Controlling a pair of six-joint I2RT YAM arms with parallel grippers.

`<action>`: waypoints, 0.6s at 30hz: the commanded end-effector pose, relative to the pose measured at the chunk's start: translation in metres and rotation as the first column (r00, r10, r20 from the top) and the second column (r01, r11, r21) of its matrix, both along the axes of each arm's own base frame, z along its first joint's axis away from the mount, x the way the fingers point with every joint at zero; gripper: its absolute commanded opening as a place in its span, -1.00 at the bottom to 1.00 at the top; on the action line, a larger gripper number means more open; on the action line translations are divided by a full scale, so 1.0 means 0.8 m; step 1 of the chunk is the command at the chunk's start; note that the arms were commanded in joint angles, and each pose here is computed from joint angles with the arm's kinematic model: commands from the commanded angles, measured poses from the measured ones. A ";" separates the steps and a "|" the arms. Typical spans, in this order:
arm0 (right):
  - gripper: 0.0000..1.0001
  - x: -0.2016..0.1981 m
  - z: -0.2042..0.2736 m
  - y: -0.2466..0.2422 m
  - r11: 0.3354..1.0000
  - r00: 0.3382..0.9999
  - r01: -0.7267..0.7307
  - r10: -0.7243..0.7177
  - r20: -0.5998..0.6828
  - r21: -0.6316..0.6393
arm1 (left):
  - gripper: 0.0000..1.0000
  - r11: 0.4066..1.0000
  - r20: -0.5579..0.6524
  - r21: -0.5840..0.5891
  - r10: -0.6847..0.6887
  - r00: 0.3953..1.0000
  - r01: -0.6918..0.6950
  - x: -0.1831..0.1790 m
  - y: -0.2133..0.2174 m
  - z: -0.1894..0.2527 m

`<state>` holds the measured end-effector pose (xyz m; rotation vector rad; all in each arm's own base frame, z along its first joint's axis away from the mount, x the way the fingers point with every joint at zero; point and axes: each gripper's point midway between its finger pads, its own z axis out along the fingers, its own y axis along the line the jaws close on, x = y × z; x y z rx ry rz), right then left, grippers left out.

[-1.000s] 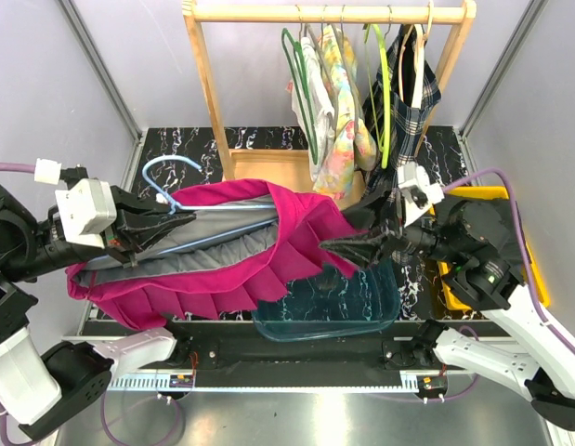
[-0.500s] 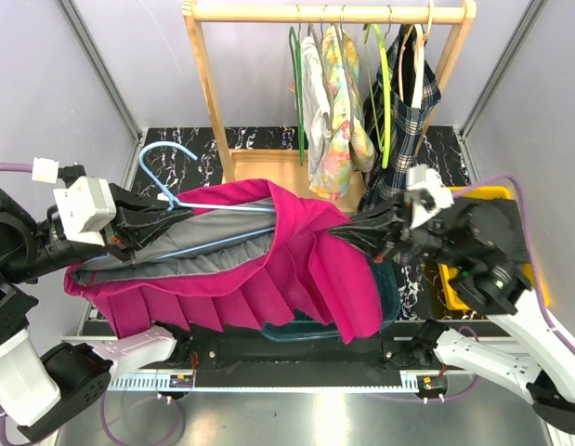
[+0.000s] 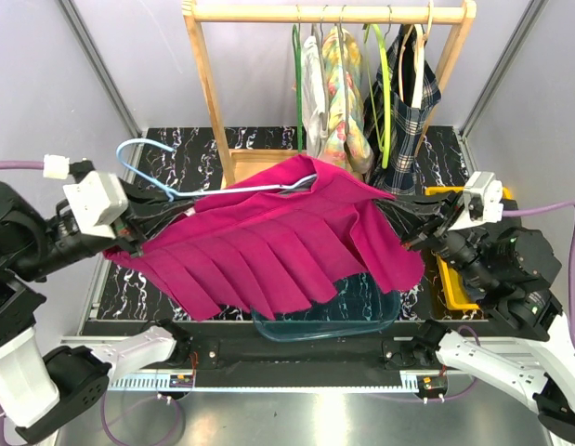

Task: Remove the skirt from the hanger

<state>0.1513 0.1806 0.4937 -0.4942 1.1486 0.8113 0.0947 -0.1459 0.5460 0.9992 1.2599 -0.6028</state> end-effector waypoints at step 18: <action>-1.00 0.050 -0.035 -0.061 0.941 0.934 0.327 -0.307 -0.181 0.087 | -1.00 0.978 0.204 -0.160 0.165 0.965 -0.134 0.010 0.031 0.066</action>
